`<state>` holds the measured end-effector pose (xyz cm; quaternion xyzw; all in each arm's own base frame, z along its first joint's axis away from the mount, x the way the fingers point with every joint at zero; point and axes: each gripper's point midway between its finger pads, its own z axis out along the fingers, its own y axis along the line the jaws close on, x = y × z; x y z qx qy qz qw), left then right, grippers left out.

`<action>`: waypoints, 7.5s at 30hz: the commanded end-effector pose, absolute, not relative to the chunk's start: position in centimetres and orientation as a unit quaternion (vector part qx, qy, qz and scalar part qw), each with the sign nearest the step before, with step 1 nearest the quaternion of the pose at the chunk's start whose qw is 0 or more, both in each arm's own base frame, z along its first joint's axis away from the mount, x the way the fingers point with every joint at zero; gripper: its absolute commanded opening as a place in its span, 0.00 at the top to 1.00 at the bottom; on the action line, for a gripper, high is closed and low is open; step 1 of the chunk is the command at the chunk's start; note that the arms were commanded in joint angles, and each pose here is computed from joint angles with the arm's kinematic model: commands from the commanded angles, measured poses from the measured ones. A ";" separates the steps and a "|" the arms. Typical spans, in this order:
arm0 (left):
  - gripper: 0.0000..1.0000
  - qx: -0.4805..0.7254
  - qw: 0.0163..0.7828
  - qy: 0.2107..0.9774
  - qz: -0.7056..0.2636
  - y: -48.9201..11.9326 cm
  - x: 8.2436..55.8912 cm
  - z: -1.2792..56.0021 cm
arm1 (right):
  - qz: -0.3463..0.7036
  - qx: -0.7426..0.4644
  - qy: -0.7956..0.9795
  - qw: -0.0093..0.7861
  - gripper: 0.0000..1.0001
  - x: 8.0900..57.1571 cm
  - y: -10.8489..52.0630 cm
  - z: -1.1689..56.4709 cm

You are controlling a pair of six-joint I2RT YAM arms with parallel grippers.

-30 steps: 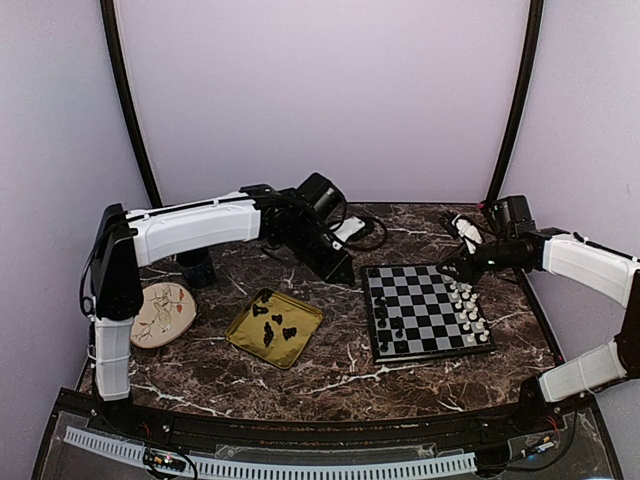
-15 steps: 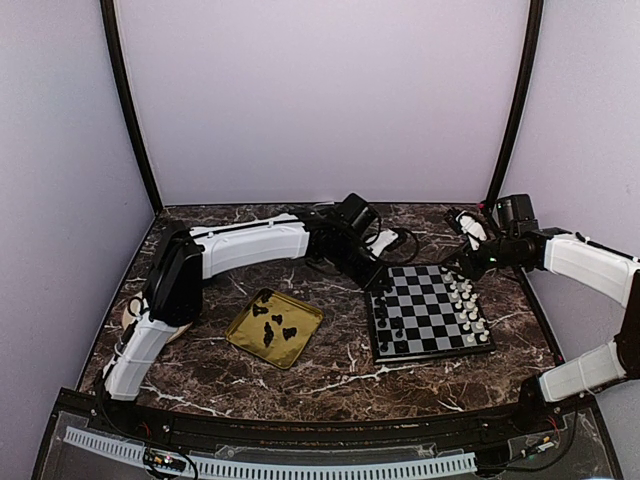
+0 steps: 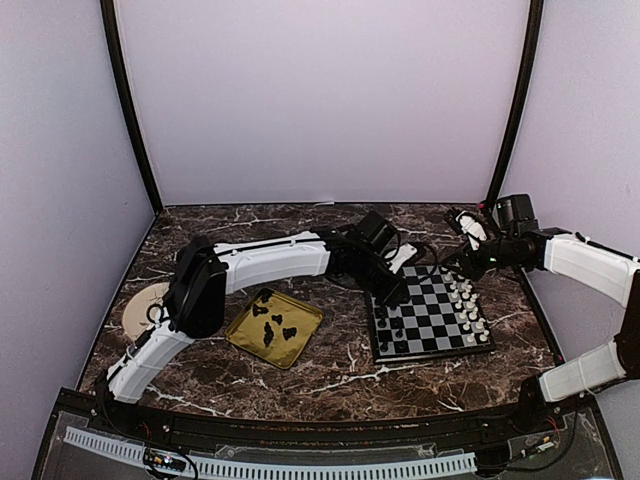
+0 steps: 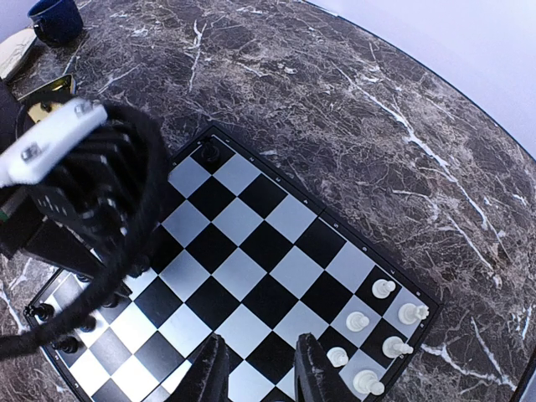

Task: Set up the chess pieces on the board
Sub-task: Place the pawn on the chessboard, then move the pawn to d7, then move the storage box to the center of the board, then pick up the pawn from the storage box.

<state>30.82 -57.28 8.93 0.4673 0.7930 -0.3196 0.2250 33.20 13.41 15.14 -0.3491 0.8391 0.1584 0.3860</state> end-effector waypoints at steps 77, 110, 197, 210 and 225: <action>0.60 0.282 0.306 0.900 -0.129 -27.1 36.3 15.9 | 0.178 -0.554 0.801 0.138 0.94 28.9 25.0 5.8; 0.65 0.286 0.162 0.937 -0.114 -25.4 29.7 11.0 | 0.217 -0.481 0.795 0.299 0.74 29.6 21.6 15.1; 0.52 0.091 0.276 0.942 -0.168 -15.7 36.4 14.5 | 0.173 -0.719 0.655 0.158 0.85 21.4 42.3 8.7; 0.53 0.075 0.302 0.935 -0.170 -13.3 36.6 15.4 | 0.184 -0.759 0.615 0.107 0.86 17.9 43.1 6.2; 0.52 0.081 0.291 0.935 -0.186 -14.0 36.4 15.2 | 0.176 -0.764 0.614 0.093 0.85 17.7 43.5 4.7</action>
